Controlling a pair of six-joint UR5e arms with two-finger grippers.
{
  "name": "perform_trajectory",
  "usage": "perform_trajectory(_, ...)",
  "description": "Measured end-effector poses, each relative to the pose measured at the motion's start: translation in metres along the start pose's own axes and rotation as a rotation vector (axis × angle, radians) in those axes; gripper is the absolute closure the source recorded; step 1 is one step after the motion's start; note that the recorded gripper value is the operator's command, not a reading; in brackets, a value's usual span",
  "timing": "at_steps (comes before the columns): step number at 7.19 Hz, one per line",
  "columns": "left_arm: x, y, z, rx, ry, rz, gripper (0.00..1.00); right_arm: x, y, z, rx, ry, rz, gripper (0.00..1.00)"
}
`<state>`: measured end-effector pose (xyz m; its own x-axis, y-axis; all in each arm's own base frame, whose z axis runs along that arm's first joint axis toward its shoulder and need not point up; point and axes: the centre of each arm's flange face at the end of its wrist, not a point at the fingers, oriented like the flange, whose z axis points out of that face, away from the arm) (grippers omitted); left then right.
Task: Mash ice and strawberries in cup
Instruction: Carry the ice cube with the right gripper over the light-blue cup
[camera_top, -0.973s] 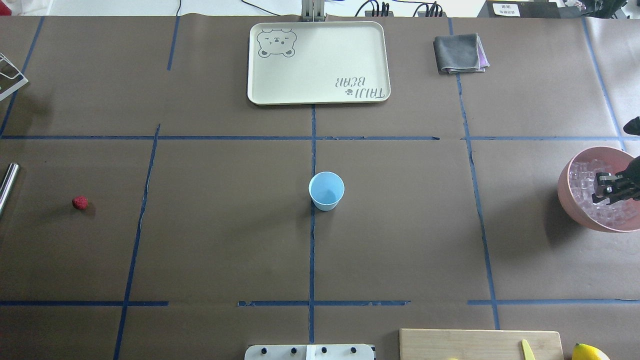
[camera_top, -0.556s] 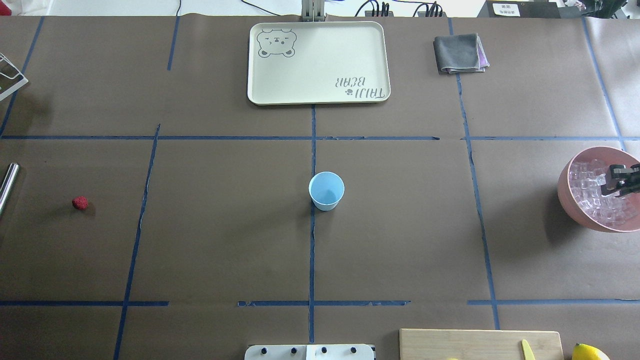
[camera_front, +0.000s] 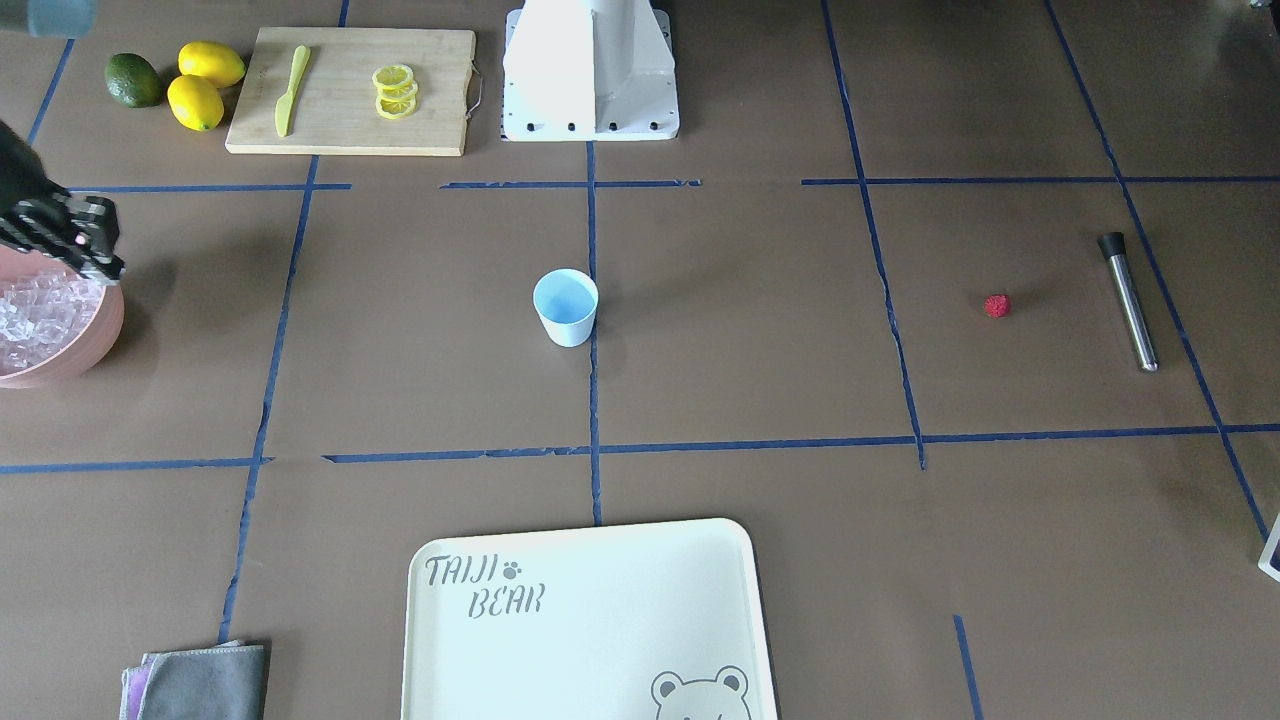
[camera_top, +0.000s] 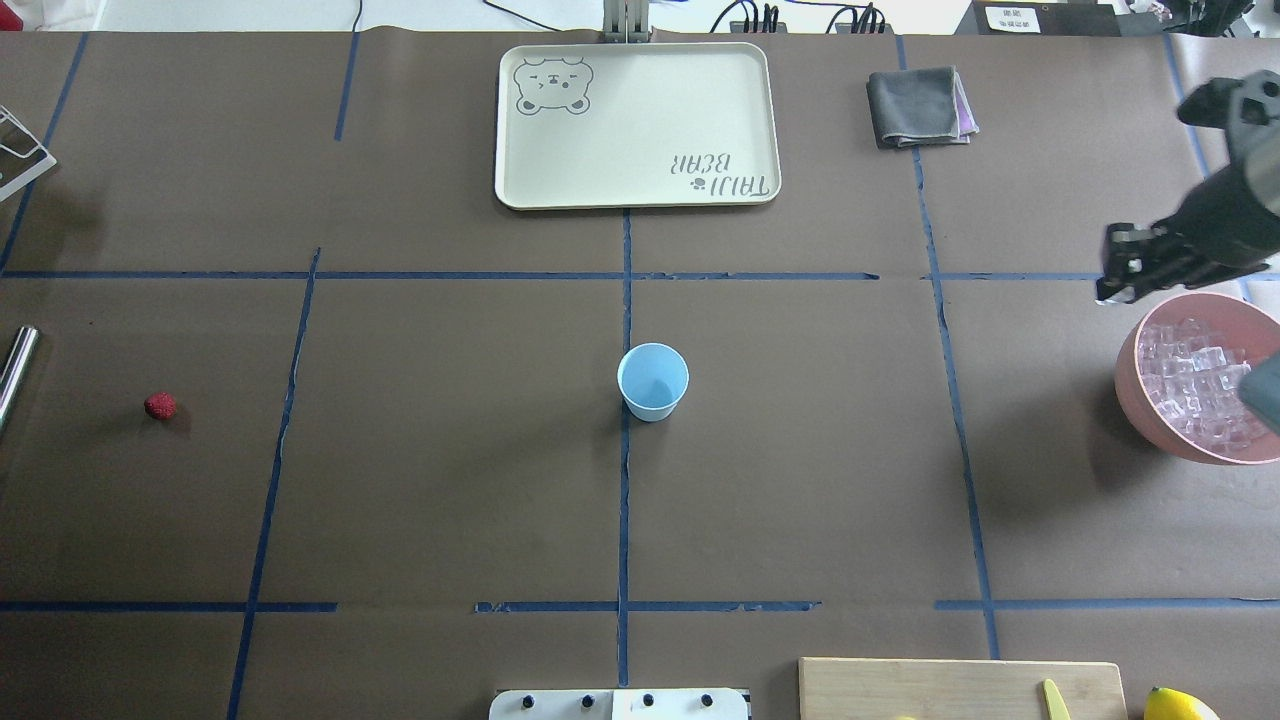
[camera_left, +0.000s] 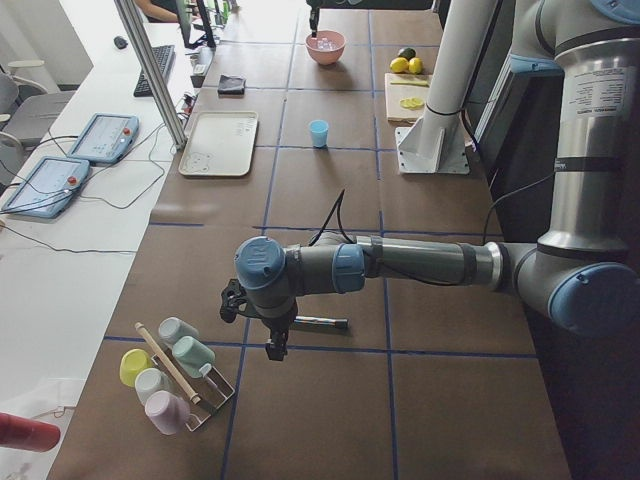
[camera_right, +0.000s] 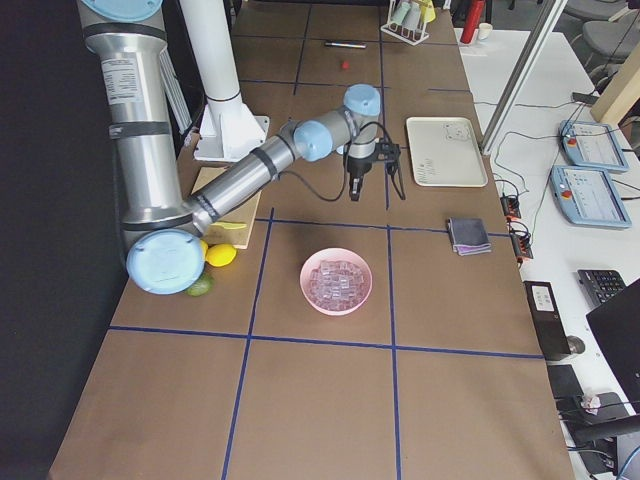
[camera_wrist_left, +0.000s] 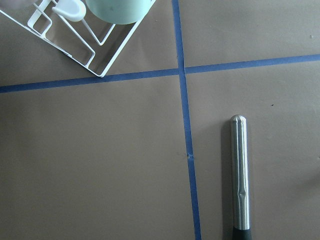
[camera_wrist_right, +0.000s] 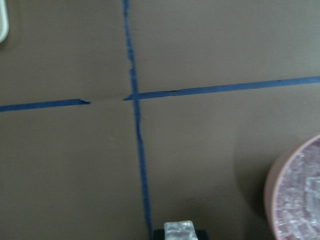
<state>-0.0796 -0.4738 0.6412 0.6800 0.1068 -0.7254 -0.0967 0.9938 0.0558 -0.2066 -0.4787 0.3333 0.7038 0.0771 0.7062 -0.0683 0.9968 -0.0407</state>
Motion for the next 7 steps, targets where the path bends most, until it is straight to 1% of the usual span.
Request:
perform_trajectory(1,0.000,0.000,0.000,0.001,0.000,0.000,0.00,-0.077,0.001,-0.003,-0.037,0.012,-0.012,1.00)
perform_trajectory(2,0.000,0.000,-0.001,0.001,0.001,0.000,0.00,-0.142,0.011,0.004,-0.055,0.005,0.010,1.00)
perform_trajectory(3,0.000,0.000,-0.001,0.002,0.001,0.001,0.00,-0.206,0.024,0.020,-0.047,-0.017,0.042,1.00)
perform_trajectory(4,0.001,0.000,-0.001,0.002,0.001,0.001,0.00,-0.269,0.036,0.044,-0.030,-0.035,0.084,1.00)
perform_trajectory(5,0.001,0.000,-0.001,0.003,0.001,-0.002,0.00,-0.325,0.045,0.070,-0.015,-0.039,0.118,1.00)
perform_trajectory(6,0.002,0.000,-0.001,0.004,0.001,-0.008,0.00,-0.364,0.054,0.091,-0.007,-0.028,0.133,1.00)
perform_trajectory(7,0.002,0.000,-0.002,0.004,0.001,-0.011,0.00,-0.380,0.060,0.103,-0.005,-0.016,0.137,1.00)
